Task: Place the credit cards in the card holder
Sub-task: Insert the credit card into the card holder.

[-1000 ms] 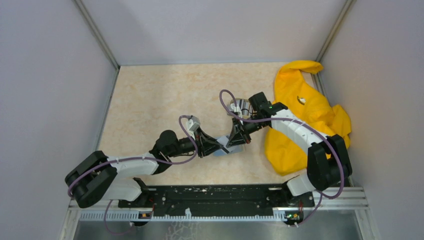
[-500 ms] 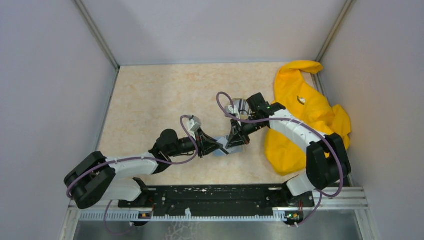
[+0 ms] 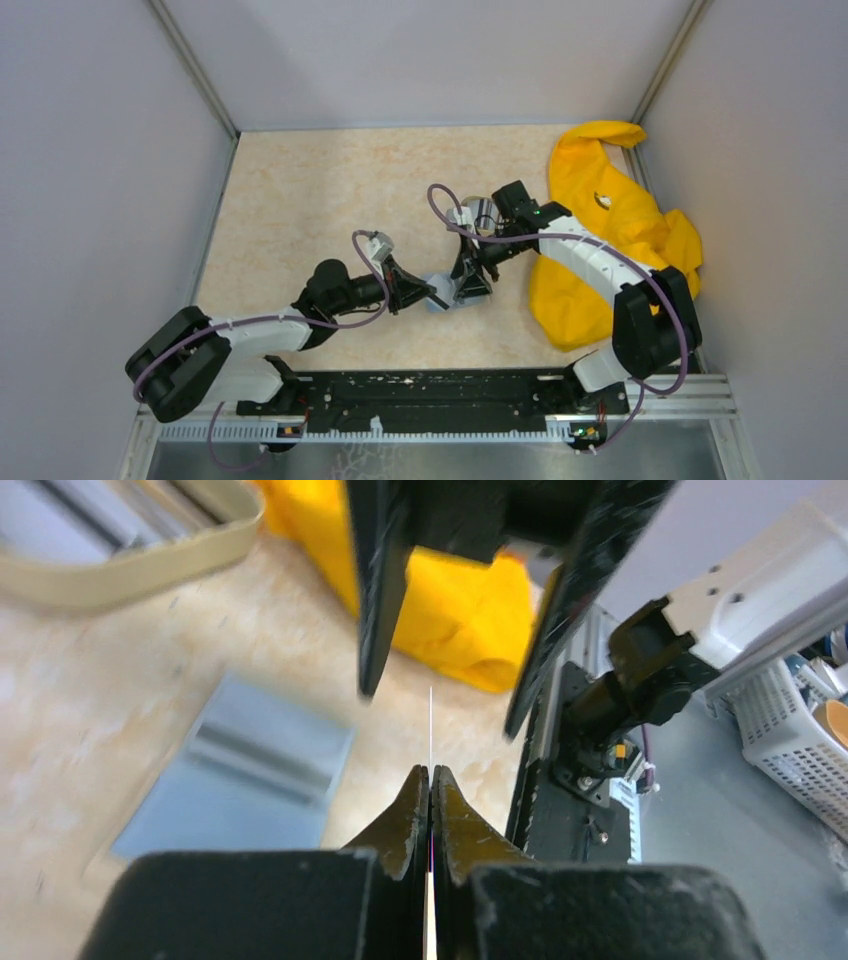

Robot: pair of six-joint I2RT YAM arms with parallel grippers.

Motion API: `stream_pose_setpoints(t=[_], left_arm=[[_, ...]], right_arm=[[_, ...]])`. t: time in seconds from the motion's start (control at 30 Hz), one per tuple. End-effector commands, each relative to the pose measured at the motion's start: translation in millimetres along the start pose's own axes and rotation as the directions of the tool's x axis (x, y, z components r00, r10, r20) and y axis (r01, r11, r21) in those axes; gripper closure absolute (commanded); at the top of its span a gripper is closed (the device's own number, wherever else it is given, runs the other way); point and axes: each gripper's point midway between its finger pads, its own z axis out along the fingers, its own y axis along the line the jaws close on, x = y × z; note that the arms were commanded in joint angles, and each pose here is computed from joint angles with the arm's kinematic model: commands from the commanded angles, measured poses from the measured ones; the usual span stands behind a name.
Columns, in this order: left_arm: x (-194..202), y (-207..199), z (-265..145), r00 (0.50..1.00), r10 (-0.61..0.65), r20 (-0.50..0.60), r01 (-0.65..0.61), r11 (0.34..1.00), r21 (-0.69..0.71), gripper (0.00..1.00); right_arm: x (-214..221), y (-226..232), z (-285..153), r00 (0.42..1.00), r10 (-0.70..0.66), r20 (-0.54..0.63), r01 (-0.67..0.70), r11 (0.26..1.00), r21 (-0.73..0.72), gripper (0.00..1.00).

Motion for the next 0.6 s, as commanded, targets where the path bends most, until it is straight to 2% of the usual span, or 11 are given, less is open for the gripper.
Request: stream_pose_setpoints(t=[0.0,0.17,0.37,0.57], left_arm=[[20,24,-21,0.981,-0.193,-0.019,0.191,0.978,-0.080,1.00],[34,50,-29,0.920,-0.388,-0.053,0.379,0.917,-0.128,1.00],[39,64,-12,0.855,-0.496,-0.149,0.492,0.868,-0.062,1.00],[48,69,-3,0.815,-0.548,-0.187,0.555,0.832,-0.017,1.00]], right_arm=[[-16,-37,-18,0.994,-0.093,-0.059,0.103,0.972,0.209,0.37],[7,-82,-39,0.985,-0.074,-0.155,0.136,0.886,0.444,0.39],[41,-85,-25,0.967,-0.106,-0.230,0.191,0.901,0.390,0.60],[72,-103,-19,0.928,-0.052,-0.369,0.212,0.888,0.407,0.64]])
